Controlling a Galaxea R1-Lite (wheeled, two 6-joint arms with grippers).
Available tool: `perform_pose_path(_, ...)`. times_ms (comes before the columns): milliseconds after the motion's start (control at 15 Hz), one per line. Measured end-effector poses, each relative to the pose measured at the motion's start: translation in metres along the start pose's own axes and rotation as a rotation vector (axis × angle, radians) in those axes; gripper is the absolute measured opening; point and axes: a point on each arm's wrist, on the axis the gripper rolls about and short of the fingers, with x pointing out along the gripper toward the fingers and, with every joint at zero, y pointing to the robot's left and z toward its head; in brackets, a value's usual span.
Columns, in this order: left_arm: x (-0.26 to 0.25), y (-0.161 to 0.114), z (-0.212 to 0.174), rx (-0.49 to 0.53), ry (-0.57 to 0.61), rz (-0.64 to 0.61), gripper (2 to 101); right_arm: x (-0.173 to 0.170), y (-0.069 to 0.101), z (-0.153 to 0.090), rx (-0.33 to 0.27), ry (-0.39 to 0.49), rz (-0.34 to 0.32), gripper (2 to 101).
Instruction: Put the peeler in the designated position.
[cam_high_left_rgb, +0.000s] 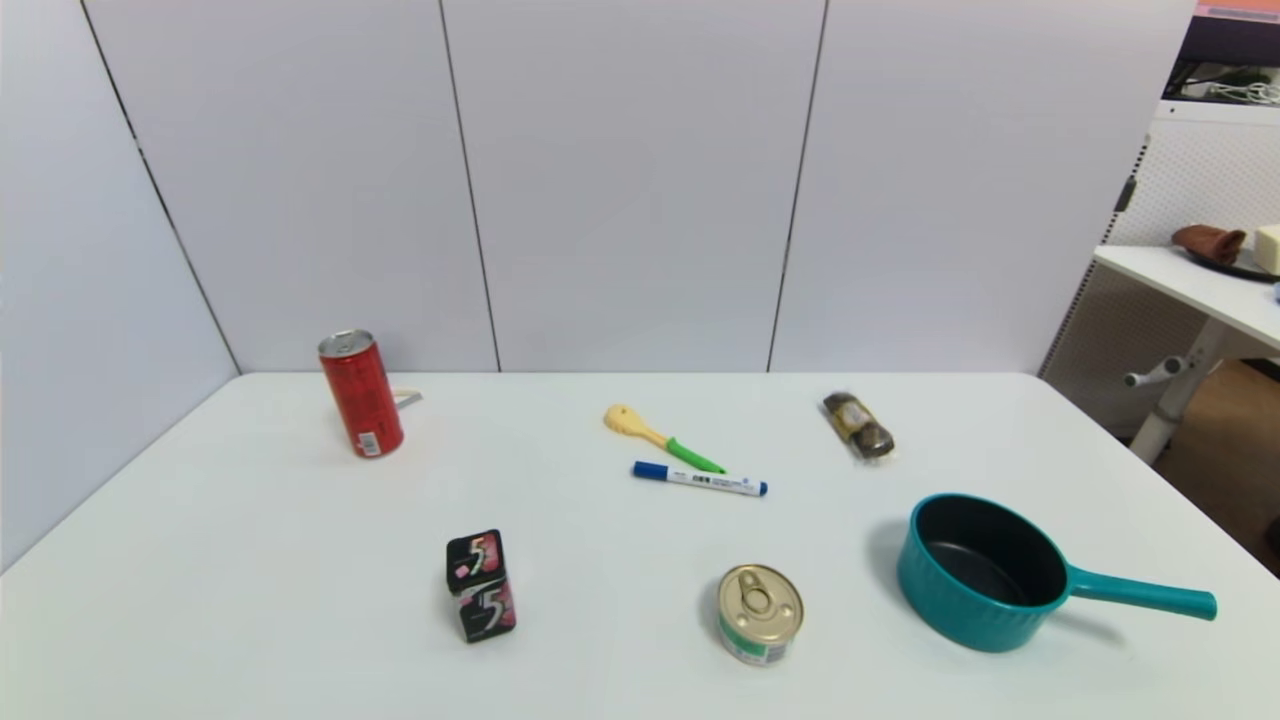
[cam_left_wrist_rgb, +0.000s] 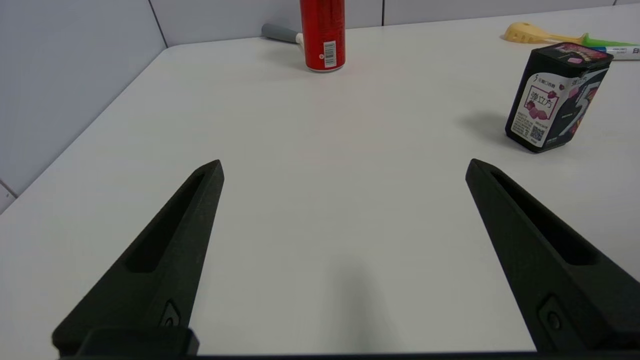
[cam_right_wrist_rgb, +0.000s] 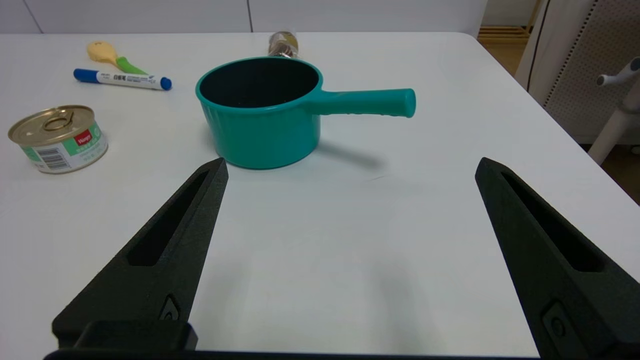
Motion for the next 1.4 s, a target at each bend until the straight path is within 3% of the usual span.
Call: perform_pose_path(1400,-0.002,-0.0002,-0.0017,-0.001,-0.027,0.004,97.8,0.0,0.0,0.0001,-0.001,-0.001,-0.001,98.0)
